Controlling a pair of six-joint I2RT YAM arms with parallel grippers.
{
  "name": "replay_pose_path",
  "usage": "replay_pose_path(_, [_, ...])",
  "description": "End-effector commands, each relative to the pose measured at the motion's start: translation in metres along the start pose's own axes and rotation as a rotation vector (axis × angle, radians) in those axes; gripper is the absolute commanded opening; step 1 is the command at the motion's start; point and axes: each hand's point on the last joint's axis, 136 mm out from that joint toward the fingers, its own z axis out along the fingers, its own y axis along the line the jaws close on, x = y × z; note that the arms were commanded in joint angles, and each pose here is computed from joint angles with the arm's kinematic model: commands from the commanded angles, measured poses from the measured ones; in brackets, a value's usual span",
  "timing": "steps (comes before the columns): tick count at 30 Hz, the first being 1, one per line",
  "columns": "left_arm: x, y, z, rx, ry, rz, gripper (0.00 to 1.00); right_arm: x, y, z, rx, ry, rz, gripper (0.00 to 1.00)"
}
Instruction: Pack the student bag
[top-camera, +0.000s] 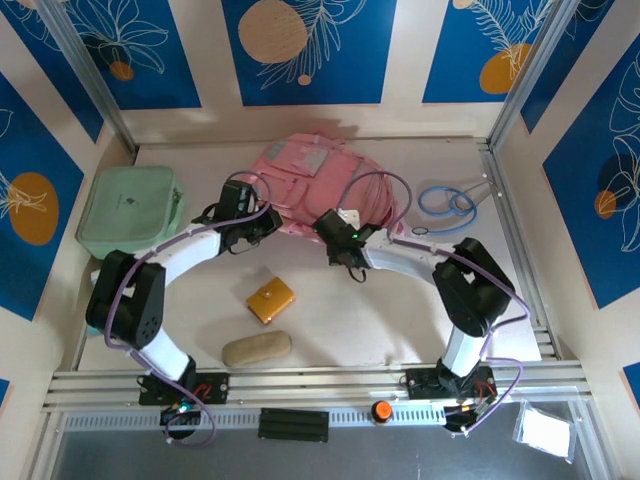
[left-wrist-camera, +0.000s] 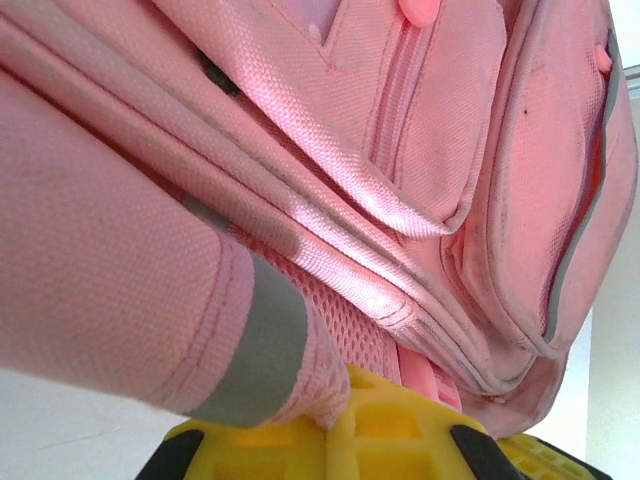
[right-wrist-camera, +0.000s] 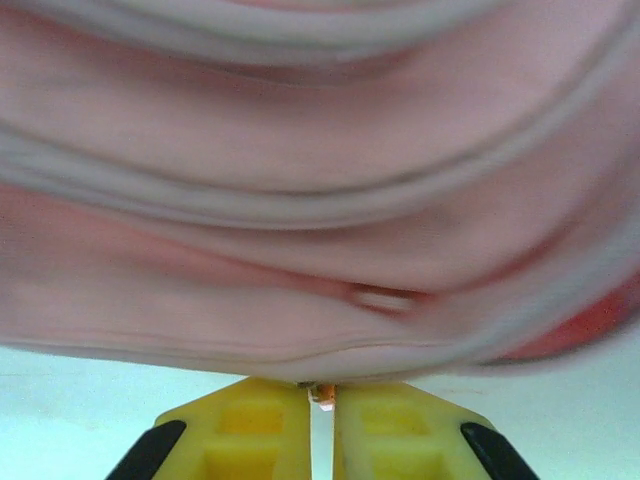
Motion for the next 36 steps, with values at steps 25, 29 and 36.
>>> replay_pose_path(25, [-0.041, 0.0, -0.021, -0.013, -0.113, 0.039, 0.0, -0.005, -0.017, 0.008, -0.037, -0.043, -0.107, 0.1])
replay_pose_path(29, [-0.048, 0.016, -0.018, -0.04, -0.117, 0.024, 0.0, 0.004, -0.04, 0.01, -0.019, -0.02, -0.047, 0.09])
replay_pose_path(36, [-0.061, 0.045, -0.01, -0.103, -0.111, 0.008, 0.12, 0.002, 0.005, -0.007, -0.268, -0.001, -0.101, 0.0])
